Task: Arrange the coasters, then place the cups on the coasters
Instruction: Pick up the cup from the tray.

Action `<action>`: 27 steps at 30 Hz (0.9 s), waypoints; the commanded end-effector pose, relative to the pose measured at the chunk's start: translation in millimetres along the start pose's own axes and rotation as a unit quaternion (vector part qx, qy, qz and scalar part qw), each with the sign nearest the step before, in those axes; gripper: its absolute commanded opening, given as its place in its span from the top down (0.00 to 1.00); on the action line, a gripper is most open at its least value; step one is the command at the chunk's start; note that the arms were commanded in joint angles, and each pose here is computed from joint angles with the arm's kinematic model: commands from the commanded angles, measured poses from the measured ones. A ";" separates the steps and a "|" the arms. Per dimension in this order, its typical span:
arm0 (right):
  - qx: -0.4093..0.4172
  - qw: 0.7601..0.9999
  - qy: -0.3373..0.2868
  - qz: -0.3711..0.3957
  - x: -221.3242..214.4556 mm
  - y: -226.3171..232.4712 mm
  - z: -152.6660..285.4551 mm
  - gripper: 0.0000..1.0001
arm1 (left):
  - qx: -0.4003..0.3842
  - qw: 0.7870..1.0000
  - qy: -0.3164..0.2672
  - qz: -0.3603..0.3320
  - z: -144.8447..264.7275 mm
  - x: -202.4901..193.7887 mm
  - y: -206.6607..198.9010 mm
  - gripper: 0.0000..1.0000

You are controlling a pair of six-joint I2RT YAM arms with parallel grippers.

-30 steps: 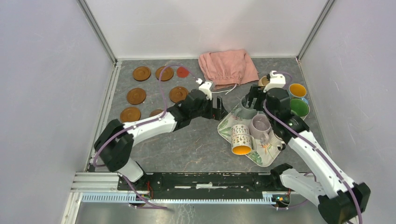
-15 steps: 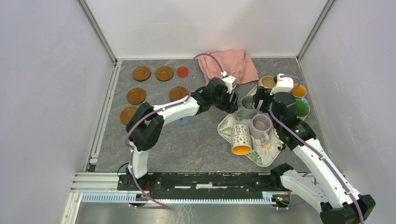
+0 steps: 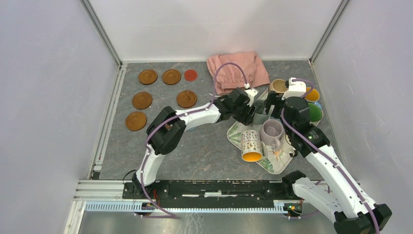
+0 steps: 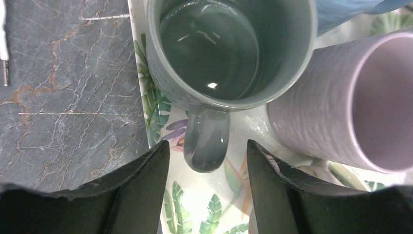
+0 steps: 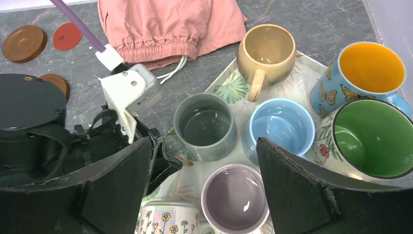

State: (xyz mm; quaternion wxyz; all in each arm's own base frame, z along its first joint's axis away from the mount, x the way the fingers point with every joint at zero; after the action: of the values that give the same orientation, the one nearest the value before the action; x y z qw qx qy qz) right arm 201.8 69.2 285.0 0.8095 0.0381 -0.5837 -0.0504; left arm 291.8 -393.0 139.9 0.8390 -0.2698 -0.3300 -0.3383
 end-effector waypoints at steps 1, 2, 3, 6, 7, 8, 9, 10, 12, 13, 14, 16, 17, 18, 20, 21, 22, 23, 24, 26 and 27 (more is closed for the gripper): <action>-0.004 1.000 -0.017 0.007 6.1 -3.1 7.0 0.14 | 0.013 0.999 -0.009 -0.041 -9.7 7.4 3.8 0.36; -0.003 1.000 -0.017 0.007 6.0 -3.3 7.2 0.14 | 0.012 0.999 -0.010 -0.045 -11.0 8.0 3.3 0.36; -0.002 1.000 -0.017 0.006 5.8 -3.3 8.0 0.13 | 0.011 0.999 -0.009 -0.049 -13.0 7.6 2.8 0.36; -0.001 1.000 -0.016 0.007 4.6 -3.7 8.6 0.13 | 0.013 0.998 -0.007 -0.060 -19.6 7.2 1.8 0.41; -0.001 1.000 -0.015 0.007 4.4 -4.1 8.9 0.14 | 0.014 0.998 -0.006 -0.062 -21.6 7.1 1.7 0.43; -0.001 1.000 -0.014 0.007 3.8 -4.1 8.9 0.14 | 0.016 0.998 -0.003 -0.064 -23.3 6.2 1.9 0.44; 0.000 1.000 -0.015 0.007 4.0 -4.3 9.5 0.13 | 0.019 0.998 -0.003 -0.066 -25.2 5.7 2.4 0.45; 0.002 1.000 -0.015 0.007 3.6 -4.1 9.7 0.13 | 0.021 0.997 -0.002 -0.068 -26.8 5.0 3.1 0.46; 0.003 1.000 -0.013 0.009 3.4 -4.1 10.0 0.13 | 0.024 0.997 -0.001 -0.072 -27.9 4.8 4.2 0.51; 0.003 1.000 -0.013 0.009 3.6 -4.1 10.3 0.13 | 0.026 0.997 -0.002 -0.074 -28.1 4.9 4.6 0.53; 0.003 1.000 -0.013 0.009 3.7 -4.2 10.4 0.13 | 0.028 0.997 -0.001 -0.076 -28.4 4.7 4.9 0.56; 0.004 1.000 -0.013 0.009 3.7 -4.2 10.8 0.13 | 0.032 0.996 -0.006 -0.080 -27.6 7.0 5.6 0.62; 0.004 1.000 -0.013 0.010 3.7 -4.4 11.1 0.13 | 0.036 0.996 -0.008 -0.082 -27.3 7.9 6.2 0.65; 0.005 1.000 -0.013 0.010 4.1 -4.2 11.4 0.13 | 0.041 0.996 -0.012 -0.084 -26.4 9.8 6.7 0.70; 0.005 1.000 -0.012 0.010 3.6 -4.4 11.2 0.13 | 0.051 0.994 -0.021 -0.090 -23.9 14.8 7.2 0.78; 0.005 1.000 -0.011 0.011 3.2 -4.2 11.1 0.12 | 0.055 0.994 -0.026 -0.093 -22.4 17.2 7.7 0.82; 0.005 1.000 -0.010 0.013 2.9 -4.4 11.0 0.12 | 0.055 0.993 -0.030 -0.096 -21.0 19.6 7.5 0.86; 0.005 1.000 -0.011 0.012 3.1 -4.5 11.2 0.12 | 0.055 0.993 -0.036 -0.099 -19.0 22.8 6.9 0.90; 0.004 1.000 -0.010 0.013 3.1 -4.6 11.0 0.12 | 0.067 0.992 -0.043 -0.100 -17.1 25.8 7.5 0.93; 0.005 1.000 -0.011 0.013 3.7 -4.7 11.3 0.12 | 0.074 0.990 -0.055 -0.109 -13.6 31.5 7.8 0.98; 0.004 1.000 -0.013 0.013 4.6 -4.6 11.6 0.12 | 0.076 0.989 -0.062 -0.113 -10.5 35.4 7.9 0.98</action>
State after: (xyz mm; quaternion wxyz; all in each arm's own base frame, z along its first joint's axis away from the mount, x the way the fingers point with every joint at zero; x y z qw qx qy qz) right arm 194.8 65.5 288.8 0.8061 0.0358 -0.5890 -0.0443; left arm 300.9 -407.8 117.7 0.8241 -0.2108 -0.3512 -0.3912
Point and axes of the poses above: each gripper's point midway between its finger pads, its own z axis back along the fingers, its own y axis along the line the jaws close on, x = y × z, the point moved 10 cm from there along z, back along the fingers
